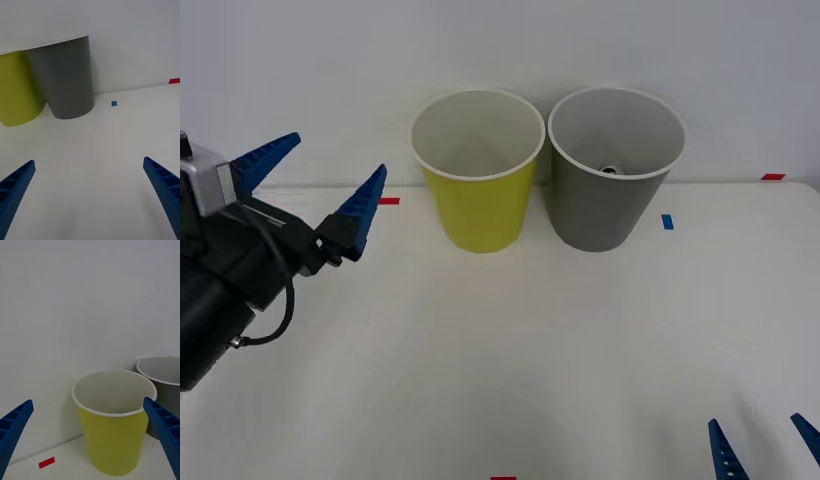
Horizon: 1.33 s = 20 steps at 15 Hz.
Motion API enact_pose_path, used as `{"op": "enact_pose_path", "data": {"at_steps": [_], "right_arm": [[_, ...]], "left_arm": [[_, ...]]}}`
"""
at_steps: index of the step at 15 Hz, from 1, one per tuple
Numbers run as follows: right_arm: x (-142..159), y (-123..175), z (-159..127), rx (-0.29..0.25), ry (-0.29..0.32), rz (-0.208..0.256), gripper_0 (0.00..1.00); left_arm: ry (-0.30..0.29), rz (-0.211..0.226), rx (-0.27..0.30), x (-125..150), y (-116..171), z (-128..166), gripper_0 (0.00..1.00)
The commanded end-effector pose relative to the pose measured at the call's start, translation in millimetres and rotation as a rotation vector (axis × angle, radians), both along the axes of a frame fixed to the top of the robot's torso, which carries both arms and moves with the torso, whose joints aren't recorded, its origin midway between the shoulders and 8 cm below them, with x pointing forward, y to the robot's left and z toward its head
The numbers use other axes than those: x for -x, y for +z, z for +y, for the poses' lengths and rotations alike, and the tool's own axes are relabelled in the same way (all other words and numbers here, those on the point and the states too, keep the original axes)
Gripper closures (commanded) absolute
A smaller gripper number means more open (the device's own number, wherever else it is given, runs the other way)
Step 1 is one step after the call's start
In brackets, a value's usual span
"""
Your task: Put cans in the gray bin and PET bottles in the light green bin.
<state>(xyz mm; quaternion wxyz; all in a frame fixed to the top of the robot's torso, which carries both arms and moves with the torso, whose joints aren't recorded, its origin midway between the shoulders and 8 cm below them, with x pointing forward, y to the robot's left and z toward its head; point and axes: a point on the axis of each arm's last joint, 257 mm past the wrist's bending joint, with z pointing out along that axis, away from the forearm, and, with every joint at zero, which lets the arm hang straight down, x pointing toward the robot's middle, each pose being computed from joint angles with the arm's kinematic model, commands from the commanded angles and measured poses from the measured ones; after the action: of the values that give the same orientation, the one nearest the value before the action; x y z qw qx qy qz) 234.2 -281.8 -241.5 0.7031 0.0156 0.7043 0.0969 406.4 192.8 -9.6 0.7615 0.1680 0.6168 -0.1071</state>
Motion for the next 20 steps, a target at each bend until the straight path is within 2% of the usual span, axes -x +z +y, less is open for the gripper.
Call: {"op": "enact_pose_path", "data": {"at_steps": [1, 4, 9, 14, 17, 18, 20], "right_arm": [[0, 0, 0, 0.000, 0.000, 0.000, 0.00], [0, 0, 0, 0.000, 0.000, 0.000, 0.00], [0, 0, 0, 0.000, 0.000, 0.000, 0.00], [0, 0, 0, 0.000, 0.000, 0.000, 0.00], [0, 0, 0, 0.000, 0.000, 0.000, 0.00], [0, 0, 0, 0.000, 0.000, 0.000, 0.00], [0, 0, 0, 0.000, 0.000, 0.000, 0.00]], "left_arm": [[0.076, -0.056, -0.007, 16, -22, 15, 0.00], [0.122, -0.080, 0.004, 26, -54, 35, 0.00], [0.171, -0.014, 0.018, 47, -89, 47, 0.00], [0.256, 0.002, -0.046, 102, -121, 65, 0.00], [0.338, 0.036, -0.062, 126, -157, 86, 0.00], [0.362, 0.061, -0.067, 131, -173, 91, 0.00], [0.372, 0.096, -0.088, 142, -190, 95, 0.00]]}}
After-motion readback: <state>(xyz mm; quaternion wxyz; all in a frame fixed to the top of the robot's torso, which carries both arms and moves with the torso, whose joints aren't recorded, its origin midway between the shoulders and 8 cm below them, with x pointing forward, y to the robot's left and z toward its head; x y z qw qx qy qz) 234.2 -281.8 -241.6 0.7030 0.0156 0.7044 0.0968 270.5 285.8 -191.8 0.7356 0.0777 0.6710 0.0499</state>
